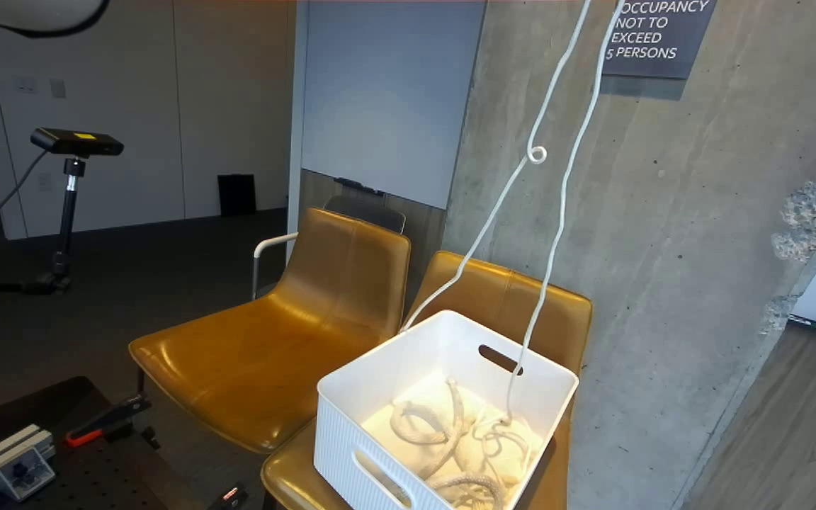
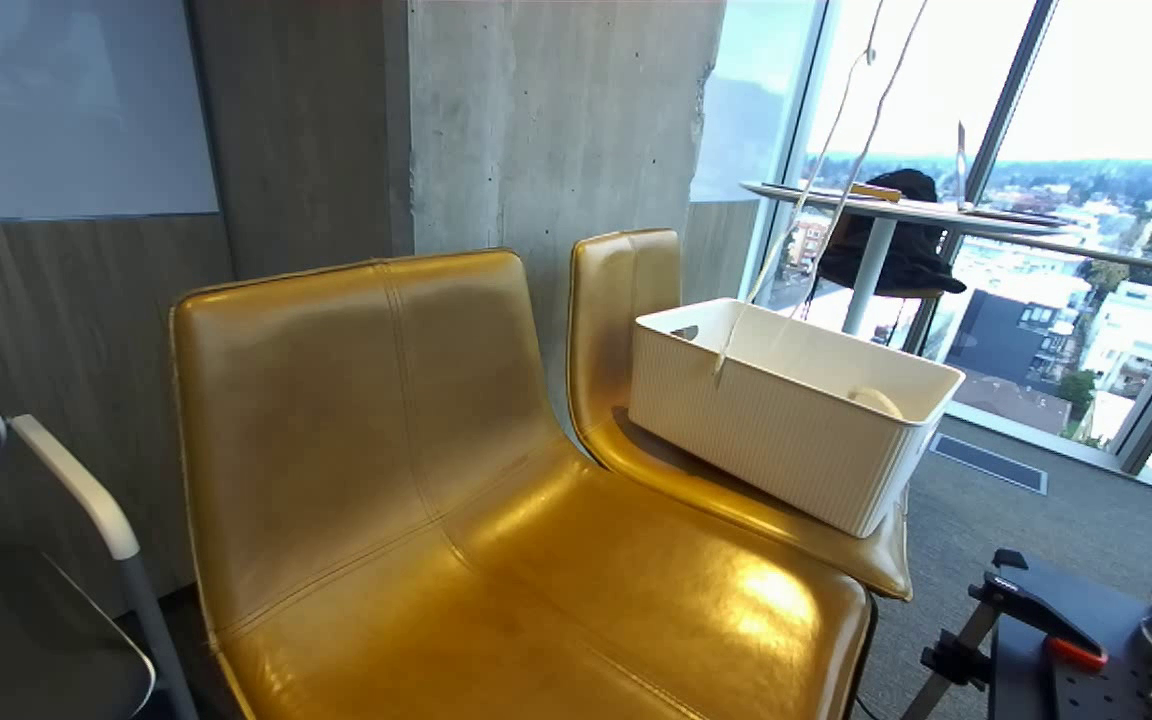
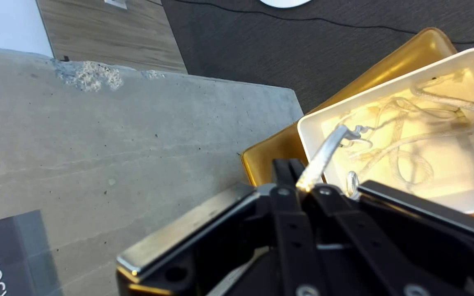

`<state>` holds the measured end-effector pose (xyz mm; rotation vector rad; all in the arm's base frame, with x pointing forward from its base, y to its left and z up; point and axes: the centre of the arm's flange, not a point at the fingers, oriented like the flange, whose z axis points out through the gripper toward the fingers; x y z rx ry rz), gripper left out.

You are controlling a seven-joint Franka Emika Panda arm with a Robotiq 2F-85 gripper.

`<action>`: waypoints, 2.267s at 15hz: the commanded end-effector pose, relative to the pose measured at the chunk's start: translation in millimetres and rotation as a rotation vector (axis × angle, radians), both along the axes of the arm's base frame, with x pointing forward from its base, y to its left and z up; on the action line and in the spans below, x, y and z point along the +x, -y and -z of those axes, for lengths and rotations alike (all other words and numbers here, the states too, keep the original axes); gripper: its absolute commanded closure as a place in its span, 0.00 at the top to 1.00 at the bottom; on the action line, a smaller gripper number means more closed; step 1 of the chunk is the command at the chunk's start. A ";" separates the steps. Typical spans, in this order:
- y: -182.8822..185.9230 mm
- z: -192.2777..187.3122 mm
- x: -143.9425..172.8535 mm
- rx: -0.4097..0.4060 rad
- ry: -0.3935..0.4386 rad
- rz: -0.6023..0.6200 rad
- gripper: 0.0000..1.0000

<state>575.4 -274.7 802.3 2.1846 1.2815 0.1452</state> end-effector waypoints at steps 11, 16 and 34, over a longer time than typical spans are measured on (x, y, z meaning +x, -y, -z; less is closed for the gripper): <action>34.0 -83.3 12.4 -0.021 0.047 0.033 0.01; 39.8 -72.9 22.2 -0.010 0.028 0.006 0.01; 47.7 86.7 120.6 0.206 -0.167 -0.227 0.01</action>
